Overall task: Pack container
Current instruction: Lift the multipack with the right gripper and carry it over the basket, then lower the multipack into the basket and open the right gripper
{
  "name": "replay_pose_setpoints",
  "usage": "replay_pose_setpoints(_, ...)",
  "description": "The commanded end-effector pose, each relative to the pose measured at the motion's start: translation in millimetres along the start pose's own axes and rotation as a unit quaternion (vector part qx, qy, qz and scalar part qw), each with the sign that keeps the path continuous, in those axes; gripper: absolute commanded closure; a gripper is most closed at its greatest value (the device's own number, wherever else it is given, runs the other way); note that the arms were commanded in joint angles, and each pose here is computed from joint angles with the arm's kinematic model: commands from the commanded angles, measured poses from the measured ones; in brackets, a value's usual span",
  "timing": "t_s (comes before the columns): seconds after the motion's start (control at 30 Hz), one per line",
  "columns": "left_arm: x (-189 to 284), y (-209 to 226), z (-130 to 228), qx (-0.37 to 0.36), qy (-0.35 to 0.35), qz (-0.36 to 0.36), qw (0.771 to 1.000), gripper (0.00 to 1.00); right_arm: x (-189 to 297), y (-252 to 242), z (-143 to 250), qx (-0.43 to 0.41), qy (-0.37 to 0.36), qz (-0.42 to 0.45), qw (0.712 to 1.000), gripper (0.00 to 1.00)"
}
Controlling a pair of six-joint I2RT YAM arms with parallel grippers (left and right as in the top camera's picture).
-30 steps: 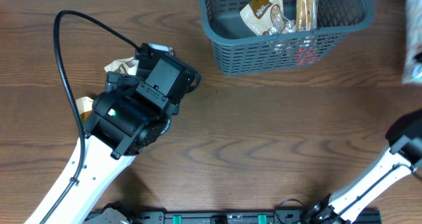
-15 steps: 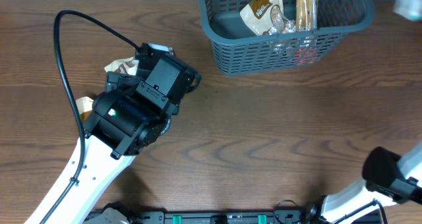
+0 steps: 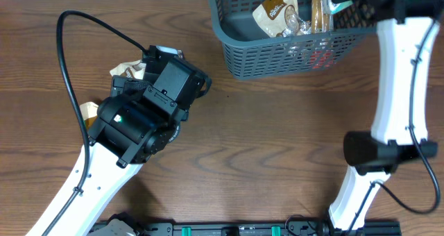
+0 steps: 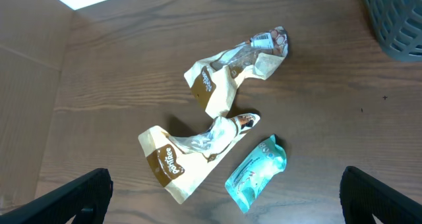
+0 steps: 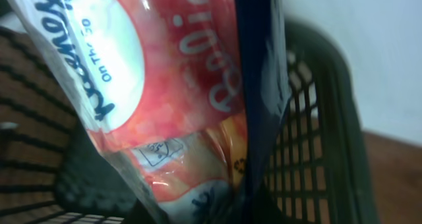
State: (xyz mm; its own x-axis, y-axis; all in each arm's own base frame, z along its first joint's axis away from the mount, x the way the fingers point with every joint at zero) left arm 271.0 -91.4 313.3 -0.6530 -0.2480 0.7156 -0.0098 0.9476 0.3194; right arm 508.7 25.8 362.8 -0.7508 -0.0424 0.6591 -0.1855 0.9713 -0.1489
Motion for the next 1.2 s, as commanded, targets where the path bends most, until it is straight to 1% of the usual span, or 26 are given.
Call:
replay_pose_setpoints(0.0,-2.4,1.8,1.1,0.001,0.003,-0.008,1.000,0.01,-10.2,-25.5,6.4,-0.032,0.013,0.052,0.998,0.98)
replay_pose_setpoints(0.2,-2.3,1.8,1.0,0.001,0.003,-0.008,1.000,0.01,-32.0,-49.5,27.6,-0.067,0.048,0.070,0.994,0.98)
replay_pose_setpoints(0.37,-2.3,1.8,1.0,0.001,0.003,-0.008,1.000,0.01,-42.7,-59.9,38.7,-0.093,0.065,0.080,0.990,0.99)
replay_pose_setpoints(0.5,-2.4,1.8,1.1,0.001,0.003,-0.008,1.000,0.01,-59.6,-59.4,48.0,-0.106,0.081,0.075,0.988,0.98)
replay_pose_setpoints(0.7,-2.3,1.8,1.0,0.001,0.003,-0.008,1.000,0.01,-84.9,-49.4,62.7,-0.103,0.109,0.057,0.987,0.99)
replay_pose_setpoints(0.77,-2.4,1.8,1.1,0.001,0.003,-0.008,1.000,0.01,-88.2,-47.2,65.2,-0.102,0.115,0.054,0.987,0.97)
replay_pose_setpoints(0.83,-2.3,1.8,1.0,0.001,0.003,-0.008,1.000,0.01,-90.4,-45.7,66.9,-0.101,0.118,0.053,0.986,0.90)
replay_pose_setpoints(0.9,-2.3,1.9,1.1,0.001,0.003,-0.008,1.000,0.01,-90.3,-45.2,67.4,-0.101,0.119,0.051,0.986,0.71)
replay_pose_setpoints(0.97,-2.4,1.7,1.3,0.001,0.003,-0.007,1.000,0.01,-90.2,-45.3,67.8,-0.101,0.120,0.051,0.986,0.61)
replay_pose_setpoints(1.0,-2.4,1.3,1.4,0.001,0.004,-0.006,1.000,0.01,-90.2,-45.3,68.1,-0.101,0.121,0.051,0.986,0.52)
replay_pose_setpoints(1.03,-2.3,1.3,1.3,0.001,0.004,-0.006,1.000,0.01,-90.0,-45.0,68.7,-0.101,0.122,0.051,0.986,0.39)
replay_pose_setpoints(1.17,-2.4,0.2,1.8,0.001,0.005,-0.003,1.000,0.01,-90.1,-40.4,69.0,-0.103,0.123,0.037,0.986,0.11)
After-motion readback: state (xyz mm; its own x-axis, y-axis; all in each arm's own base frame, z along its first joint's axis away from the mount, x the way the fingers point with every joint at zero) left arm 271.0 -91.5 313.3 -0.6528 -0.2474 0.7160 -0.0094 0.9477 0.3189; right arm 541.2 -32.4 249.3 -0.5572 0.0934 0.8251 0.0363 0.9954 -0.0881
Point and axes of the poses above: each gripper's point midway between its finger pads, its own x axis back along the fingers, its own y axis along the line the jaws close on, z = x × y, the point moved 2 cm from there along x, back along the fingers, and after that the axes turned 1 degree about x, right-handed, at the moved point
